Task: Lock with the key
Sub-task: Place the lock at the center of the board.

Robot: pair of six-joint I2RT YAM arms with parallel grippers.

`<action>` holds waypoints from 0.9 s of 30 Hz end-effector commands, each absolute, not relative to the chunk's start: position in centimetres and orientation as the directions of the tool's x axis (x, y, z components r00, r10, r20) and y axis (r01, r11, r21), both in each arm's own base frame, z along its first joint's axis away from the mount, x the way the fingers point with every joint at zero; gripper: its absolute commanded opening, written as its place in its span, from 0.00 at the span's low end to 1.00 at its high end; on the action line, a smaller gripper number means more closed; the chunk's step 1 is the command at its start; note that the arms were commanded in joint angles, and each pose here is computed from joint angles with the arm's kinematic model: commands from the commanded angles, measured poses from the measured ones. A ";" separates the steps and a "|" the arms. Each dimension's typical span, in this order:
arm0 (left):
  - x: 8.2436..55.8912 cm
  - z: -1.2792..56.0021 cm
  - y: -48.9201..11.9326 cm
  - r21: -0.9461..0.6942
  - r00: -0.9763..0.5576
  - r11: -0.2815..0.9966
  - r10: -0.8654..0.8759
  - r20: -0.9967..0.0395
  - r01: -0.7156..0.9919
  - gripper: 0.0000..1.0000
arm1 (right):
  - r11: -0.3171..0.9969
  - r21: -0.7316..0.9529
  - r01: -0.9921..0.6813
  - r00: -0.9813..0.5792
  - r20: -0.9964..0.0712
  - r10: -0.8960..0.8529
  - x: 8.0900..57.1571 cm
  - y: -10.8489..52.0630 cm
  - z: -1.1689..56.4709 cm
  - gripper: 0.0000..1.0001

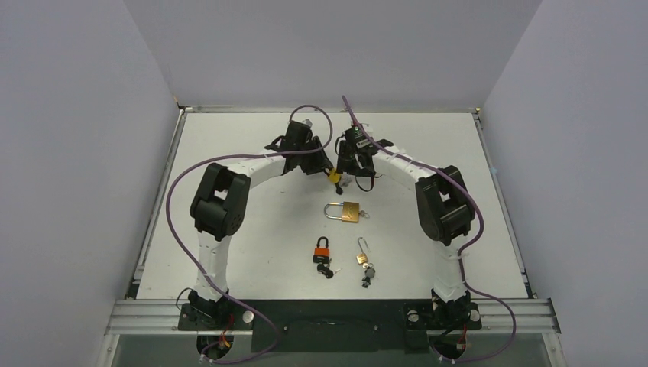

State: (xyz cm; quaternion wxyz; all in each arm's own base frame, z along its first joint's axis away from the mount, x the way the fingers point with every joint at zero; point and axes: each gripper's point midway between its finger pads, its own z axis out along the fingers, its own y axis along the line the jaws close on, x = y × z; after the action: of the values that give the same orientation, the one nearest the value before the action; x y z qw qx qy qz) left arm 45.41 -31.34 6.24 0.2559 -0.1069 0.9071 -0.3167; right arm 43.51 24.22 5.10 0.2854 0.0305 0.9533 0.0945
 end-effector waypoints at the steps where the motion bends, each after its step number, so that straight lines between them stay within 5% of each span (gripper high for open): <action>1: 47.6 11.1 -30.3 -0.594 -0.785 0.804 -0.349 -0.512 0.031 0.36 | 0.982 0.188 -0.002 -0.787 -0.607 0.115 44.5 23.6 9.2 0.57; 13: 47.7 18.8 -22.8 -0.404 -0.649 0.913 -0.340 -0.681 -0.054 0.43 | 0.990 0.136 0.039 -0.756 -0.643 0.119 36.2 20.6 9.8 0.61; 27: 38.0 20.6 -22.6 -0.565 -0.684 0.825 -0.398 -0.611 0.024 0.43 | 0.998 0.056 -0.018 -0.789 -0.614 0.020 34.0 23.2 5.5 0.59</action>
State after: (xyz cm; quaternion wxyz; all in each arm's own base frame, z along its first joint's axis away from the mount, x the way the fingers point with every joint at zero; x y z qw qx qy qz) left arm 40.22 -22.09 20.12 0.3874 -0.1196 0.8802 -0.2469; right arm 31.90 22.70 4.71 0.2918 -0.0030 0.9557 0.0378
